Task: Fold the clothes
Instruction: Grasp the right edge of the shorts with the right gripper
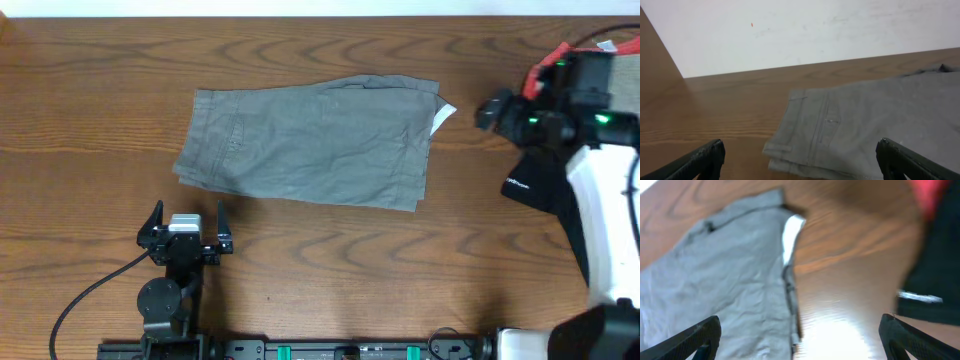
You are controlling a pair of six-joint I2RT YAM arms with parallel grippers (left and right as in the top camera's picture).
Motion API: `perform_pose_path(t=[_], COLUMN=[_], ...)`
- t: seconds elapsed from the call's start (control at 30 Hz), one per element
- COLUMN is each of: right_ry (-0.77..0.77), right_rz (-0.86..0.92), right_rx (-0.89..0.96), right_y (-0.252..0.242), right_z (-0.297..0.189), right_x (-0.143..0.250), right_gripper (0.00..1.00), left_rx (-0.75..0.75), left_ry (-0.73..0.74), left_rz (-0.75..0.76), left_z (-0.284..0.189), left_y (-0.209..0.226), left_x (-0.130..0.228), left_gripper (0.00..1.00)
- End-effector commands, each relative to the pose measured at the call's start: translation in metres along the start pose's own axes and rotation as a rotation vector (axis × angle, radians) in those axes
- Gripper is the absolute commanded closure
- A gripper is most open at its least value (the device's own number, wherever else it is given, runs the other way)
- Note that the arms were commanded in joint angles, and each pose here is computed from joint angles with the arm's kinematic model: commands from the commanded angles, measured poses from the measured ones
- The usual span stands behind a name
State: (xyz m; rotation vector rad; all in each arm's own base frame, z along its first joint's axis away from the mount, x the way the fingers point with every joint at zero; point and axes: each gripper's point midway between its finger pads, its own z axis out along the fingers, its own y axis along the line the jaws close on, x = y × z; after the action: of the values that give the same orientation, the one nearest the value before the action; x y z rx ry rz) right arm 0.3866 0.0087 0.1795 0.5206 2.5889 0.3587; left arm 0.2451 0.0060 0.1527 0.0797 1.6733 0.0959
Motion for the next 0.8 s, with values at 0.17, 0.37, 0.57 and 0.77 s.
perform_pose_path(t=[0.17, 0.37, 0.57, 0.77], right_ry=[0.189, 0.289, 0.333, 0.350], right_rz=[-0.102, -0.173, -0.156, -0.157], right_rx=[-0.034, -0.092, 0.024, 0.062], right_y=[0.039, 0.057, 0.033, 0.025], right_z=[0.092, 0.143, 0.166, 0.164], right_x=[0.041, 0.071, 0.085, 0.089], right_gripper=[0.01, 0.07, 0.06, 0.05], left_rx=[0.030, 0.030, 0.030, 0.030], left_ry=[0.047, 0.047, 0.047, 0.047], left_rz=[-0.002, -0.002, -0.002, -0.002], left_z=[0.001, 0.001, 0.001, 0.001], left_y=[-0.006, -0.006, -0.006, -0.006], left_x=[0.015, 0.015, 0.015, 0.015], left_gripper=[0.02, 0.02, 0.02, 0.02])
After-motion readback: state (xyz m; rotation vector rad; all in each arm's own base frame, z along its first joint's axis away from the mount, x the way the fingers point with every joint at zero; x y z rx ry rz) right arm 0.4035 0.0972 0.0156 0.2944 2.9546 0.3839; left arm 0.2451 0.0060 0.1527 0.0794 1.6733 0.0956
